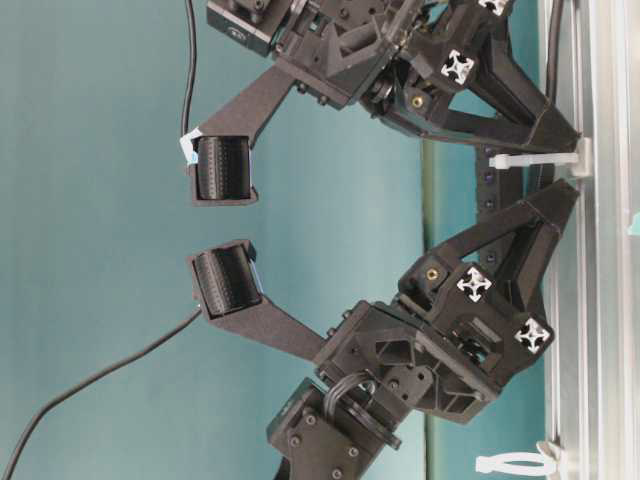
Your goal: Pass the USB cable through three rings with both arms.
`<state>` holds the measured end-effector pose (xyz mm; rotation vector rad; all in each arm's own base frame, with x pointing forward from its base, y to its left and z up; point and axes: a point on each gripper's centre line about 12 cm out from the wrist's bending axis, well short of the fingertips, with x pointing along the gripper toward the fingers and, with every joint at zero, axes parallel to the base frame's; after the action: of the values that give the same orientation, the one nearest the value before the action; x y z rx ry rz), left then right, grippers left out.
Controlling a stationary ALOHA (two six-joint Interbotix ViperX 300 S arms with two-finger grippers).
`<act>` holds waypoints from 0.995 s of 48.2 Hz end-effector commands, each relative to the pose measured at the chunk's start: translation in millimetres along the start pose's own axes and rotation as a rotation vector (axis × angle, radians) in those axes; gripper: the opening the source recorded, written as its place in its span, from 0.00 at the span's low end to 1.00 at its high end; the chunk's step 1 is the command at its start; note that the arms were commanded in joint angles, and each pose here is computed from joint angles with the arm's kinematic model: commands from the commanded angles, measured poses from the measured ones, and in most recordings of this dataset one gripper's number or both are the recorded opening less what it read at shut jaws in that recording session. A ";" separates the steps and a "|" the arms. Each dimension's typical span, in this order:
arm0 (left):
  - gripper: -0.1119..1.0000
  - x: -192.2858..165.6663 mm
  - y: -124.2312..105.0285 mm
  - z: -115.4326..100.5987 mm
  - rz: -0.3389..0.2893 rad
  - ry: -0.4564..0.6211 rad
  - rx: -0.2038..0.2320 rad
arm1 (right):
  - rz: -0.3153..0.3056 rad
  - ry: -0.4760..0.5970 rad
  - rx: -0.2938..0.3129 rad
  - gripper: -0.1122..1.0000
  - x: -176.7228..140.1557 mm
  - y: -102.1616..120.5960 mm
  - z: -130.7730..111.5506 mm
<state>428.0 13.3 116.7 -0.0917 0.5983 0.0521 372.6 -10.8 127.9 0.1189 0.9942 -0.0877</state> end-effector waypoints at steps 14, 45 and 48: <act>0.29 -1.7 -1.3 6.7 -0.003 -0.020 0.002 | 0.008 -0.028 0.009 0.04 -5.3 3.6 5.6; 0.29 -19.3 -2.1 2.9 -0.001 0.028 0.001 | 0.006 -0.013 -0.001 0.83 -21.2 3.9 2.1; 0.29 -25.1 -2.6 1.6 -0.002 0.029 0.001 | 0.006 -0.023 -0.001 0.82 -24.6 3.5 3.9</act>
<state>410.1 12.2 119.3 -0.0956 0.6565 0.0555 361.7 -7.3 137.9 0.1180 1.0083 -0.0836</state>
